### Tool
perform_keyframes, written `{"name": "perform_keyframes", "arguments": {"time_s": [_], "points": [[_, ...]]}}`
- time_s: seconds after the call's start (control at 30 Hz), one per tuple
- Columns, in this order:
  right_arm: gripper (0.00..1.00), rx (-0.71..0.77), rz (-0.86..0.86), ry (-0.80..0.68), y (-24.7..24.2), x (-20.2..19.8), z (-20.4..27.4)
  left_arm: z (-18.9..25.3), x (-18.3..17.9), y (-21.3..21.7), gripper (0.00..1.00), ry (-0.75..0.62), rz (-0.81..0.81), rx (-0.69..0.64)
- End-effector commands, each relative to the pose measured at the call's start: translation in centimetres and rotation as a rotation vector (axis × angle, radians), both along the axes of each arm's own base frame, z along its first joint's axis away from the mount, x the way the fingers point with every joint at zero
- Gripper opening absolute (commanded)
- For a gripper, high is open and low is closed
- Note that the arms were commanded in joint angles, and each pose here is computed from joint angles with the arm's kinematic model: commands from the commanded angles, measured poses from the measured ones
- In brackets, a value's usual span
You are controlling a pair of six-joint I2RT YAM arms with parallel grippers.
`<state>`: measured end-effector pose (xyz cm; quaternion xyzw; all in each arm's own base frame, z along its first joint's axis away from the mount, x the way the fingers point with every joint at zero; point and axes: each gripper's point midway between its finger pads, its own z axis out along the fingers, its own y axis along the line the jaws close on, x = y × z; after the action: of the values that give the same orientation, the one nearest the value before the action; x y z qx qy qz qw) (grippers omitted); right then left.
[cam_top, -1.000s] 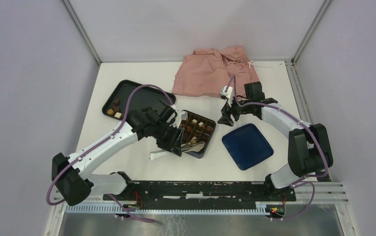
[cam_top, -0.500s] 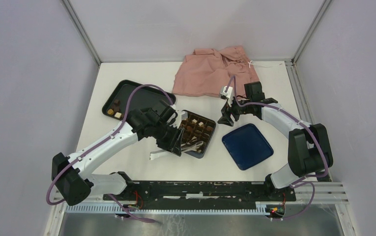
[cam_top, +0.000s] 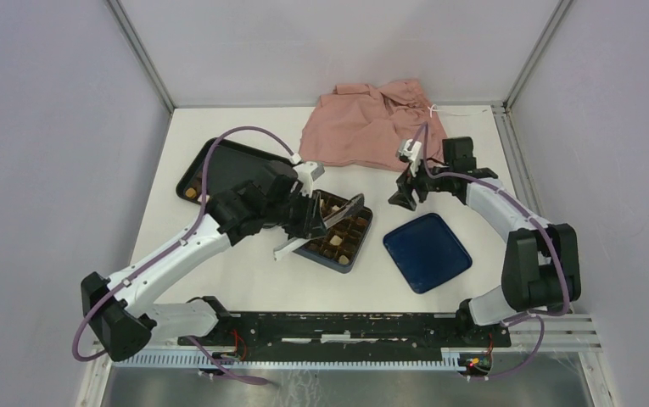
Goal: Pack the chocolate
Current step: Place the fake chocolate in the packing box, then place the clamp at the center of the board.
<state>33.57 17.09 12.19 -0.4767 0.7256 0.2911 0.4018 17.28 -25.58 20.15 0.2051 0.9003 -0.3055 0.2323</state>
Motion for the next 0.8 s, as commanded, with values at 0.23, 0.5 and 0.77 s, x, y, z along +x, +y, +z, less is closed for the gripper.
{"name": "perform_keyframes", "arguments": {"time_s": [0.23, 0.5, 0.77], "points": [[0.72, 0.162, -0.463, -0.246, -16.0, 4.2, 10.0, 3.7, 12.1, -13.5, 0.18, -0.314, -0.014, -0.231], [0.72, 0.317, -0.664, -0.282, -23.2, 2.4, 12.1, -1.6, 18.1, -24.7, 0.2, -0.405, -0.12, -0.194], [0.72, 0.365, -0.644, -0.27, -22.8, 2.1, 12.3, -7.3, 23.0, -31.3, 0.22, -0.448, -0.138, -0.252]]}}
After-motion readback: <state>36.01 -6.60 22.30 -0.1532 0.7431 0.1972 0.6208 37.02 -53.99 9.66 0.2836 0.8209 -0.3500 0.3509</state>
